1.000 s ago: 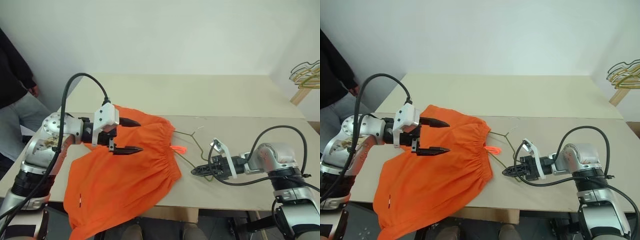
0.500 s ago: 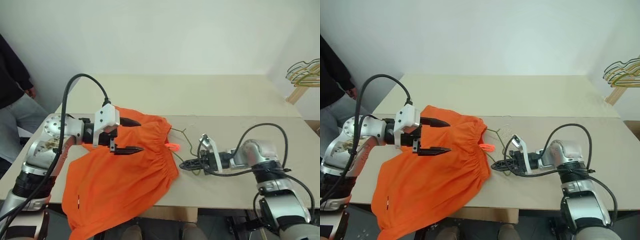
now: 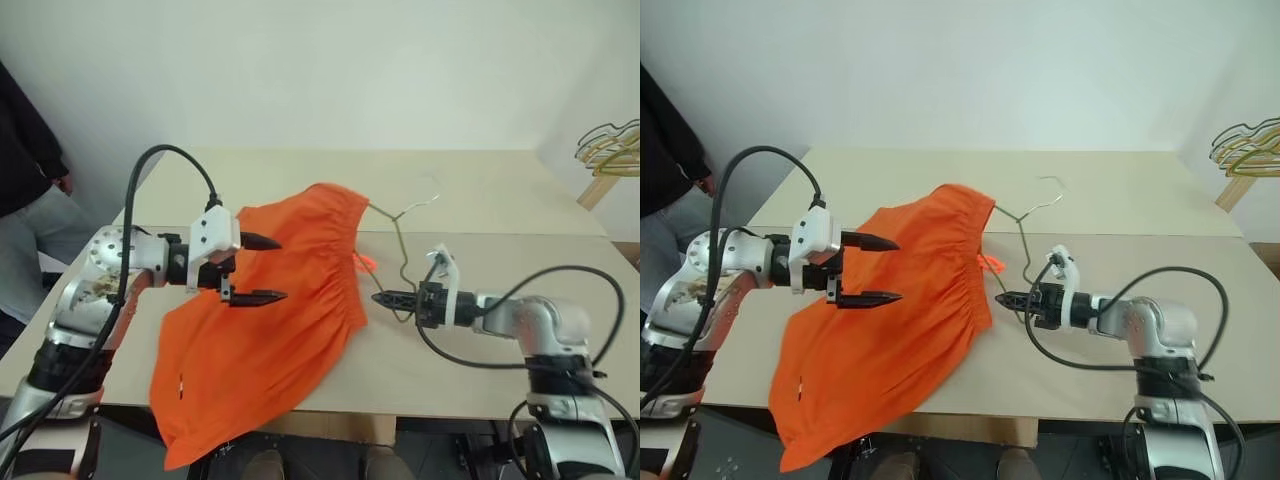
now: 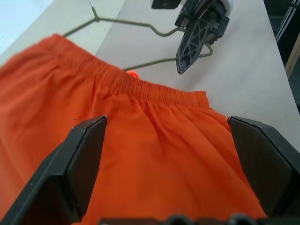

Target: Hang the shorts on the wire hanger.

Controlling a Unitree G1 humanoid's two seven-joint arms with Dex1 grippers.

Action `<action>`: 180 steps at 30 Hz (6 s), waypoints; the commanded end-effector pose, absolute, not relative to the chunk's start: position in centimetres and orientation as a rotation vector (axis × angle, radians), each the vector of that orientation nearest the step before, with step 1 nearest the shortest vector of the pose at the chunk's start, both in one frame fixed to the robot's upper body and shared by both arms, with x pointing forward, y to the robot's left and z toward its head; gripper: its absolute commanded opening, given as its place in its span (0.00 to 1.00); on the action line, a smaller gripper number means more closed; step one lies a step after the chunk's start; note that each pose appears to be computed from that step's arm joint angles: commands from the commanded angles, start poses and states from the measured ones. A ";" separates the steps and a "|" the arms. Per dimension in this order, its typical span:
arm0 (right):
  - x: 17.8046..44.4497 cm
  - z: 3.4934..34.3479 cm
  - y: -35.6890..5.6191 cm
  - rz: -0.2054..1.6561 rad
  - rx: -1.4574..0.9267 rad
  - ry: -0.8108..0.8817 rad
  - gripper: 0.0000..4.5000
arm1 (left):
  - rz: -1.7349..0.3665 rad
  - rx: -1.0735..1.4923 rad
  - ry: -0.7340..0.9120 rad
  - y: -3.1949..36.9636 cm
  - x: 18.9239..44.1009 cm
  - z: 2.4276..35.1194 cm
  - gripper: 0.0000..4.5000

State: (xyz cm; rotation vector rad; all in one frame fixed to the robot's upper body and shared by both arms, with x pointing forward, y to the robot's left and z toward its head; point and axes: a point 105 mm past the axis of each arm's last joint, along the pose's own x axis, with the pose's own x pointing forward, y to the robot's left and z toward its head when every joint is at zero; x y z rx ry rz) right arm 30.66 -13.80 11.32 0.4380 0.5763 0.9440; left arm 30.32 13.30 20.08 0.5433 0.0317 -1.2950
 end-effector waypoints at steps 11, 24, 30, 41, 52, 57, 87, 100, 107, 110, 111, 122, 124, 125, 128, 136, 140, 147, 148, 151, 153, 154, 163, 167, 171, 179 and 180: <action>29.4 15.6 -9.5 1.089 -0.391 0.281 0.00 | -1.347 0.747 -0.222 13.7 34.3 29.5 0.99; 29.7 15.7 -10.2 1.190 -0.649 0.354 0.00 | -1.612 1.100 0.158 14.3 34.3 23.5 0.99; 29.7 16.1 -10.3 1.191 -0.672 0.366 0.00 | -1.615 1.214 0.250 14.8 35.3 21.0 0.99; 30.1 17.2 -10.2 1.168 -0.643 0.372 0.00 | -1.599 1.262 0.285 15.0 36.1 19.4 0.34; 30.6 18.3 -10.2 1.121 -0.631 0.312 0.00 | -1.567 1.163 0.254 14.3 36.7 19.6 0.01; 30.9 18.5 -12.2 1.022 -0.609 0.303 0.32 | -1.558 1.106 0.251 14.2 36.7 19.4 0.00; 24.8 9.3 -13.4 0.816 0.137 0.412 1.00 | -1.480 0.845 0.217 11.8 38.3 20.5 0.00; 25.3 7.2 -7.6 0.967 0.357 0.520 1.00 | -1.483 0.835 0.216 11.6 38.2 20.2 0.00; 26.3 6.8 -5.7 0.975 0.420 0.552 1.00 | -1.475 0.841 0.212 11.8 38.3 20.3 0.00; 26.6 6.0 -5.5 0.959 0.434 0.593 0.89 | -1.473 0.846 0.211 11.9 38.3 20.4 0.00; 26.4 6.1 -5.6 0.968 0.448 0.597 0.81 | -1.470 0.848 0.209 12.0 38.3 20.5 0.00; 27.7 7.3 -8.3 0.876 0.507 0.521 0.01 | -1.438 0.854 0.202 12.4 38.6 20.8 0.00; 28.1 7.9 -8.9 0.854 0.518 0.489 0.01 | -1.436 0.852 0.203 12.6 38.5 20.7 0.00; 28.3 8.2 -9.2 0.842 0.526 0.472 0.01 | -1.436 0.851 0.205 12.7 38.5 20.6 0.00; 29.0 9.6 -10.6 0.786 0.501 0.403 0.01 | -1.433 0.842 0.212 13.1 38.3 20.2 0.00; 29.1 12.9 -16.8 0.818 0.327 0.406 0.01 | -1.456 0.842 0.177 14.6 37.3 19.9 0.00; 28.2 14.4 -18.6 0.925 0.250 0.473 0.01 | -1.486 0.885 0.146 15.2 36.4 19.8 0.00; 28.3 15.0 -20.2 0.960 0.178 0.533 0.01 | -1.473 0.958 0.188 16.6 36.0 18.4 0.00; 28.4 15.0 -20.3 0.960 0.172 0.536 0.01 | -1.453 0.960 0.197 16.7 36.3 18.3 0.00; 28.4 15.2 -20.4 0.965 0.163 0.538 0.01 | -1.431 0.946 0.197 16.8 36.6 18.3 0.00; 28.3 15.2 -20.5 0.969 0.158 0.542 0.01 | -1.419 0.900 0.171 16.5 36.9 18.8 0.00; 28.2 15.2 -20.5 0.970 0.156 0.542 0.01 | -1.417 0.890 0.163 16.5 36.9 19.0 0.00; 27.9 15.5 -20.9 0.970 0.144 0.547 0.01 | -1.379 0.934 0.200 16.9 37.4 18.1 0.00; 27.7 15.7 -21.1 0.969 0.137 0.545 0.01 | -1.356 0.952 0.223 17.1 37.6 17.5 0.00; 27.6 15.8 -21.3 0.969 0.117 0.546 0.01 | -1.349 0.975 0.228 17.4 37.7 17.2 0.00; 27.3 15.8 -21.3 0.974 0.102 0.549 0.01 | -1.369 0.894 0.230 17.2 37.6 17.1 0.00; 27.3 15.8 -21.3 0.975 0.102 0.549 0.01 | -1.375 0.894 0.233 17.3 37.5 17.0 0.00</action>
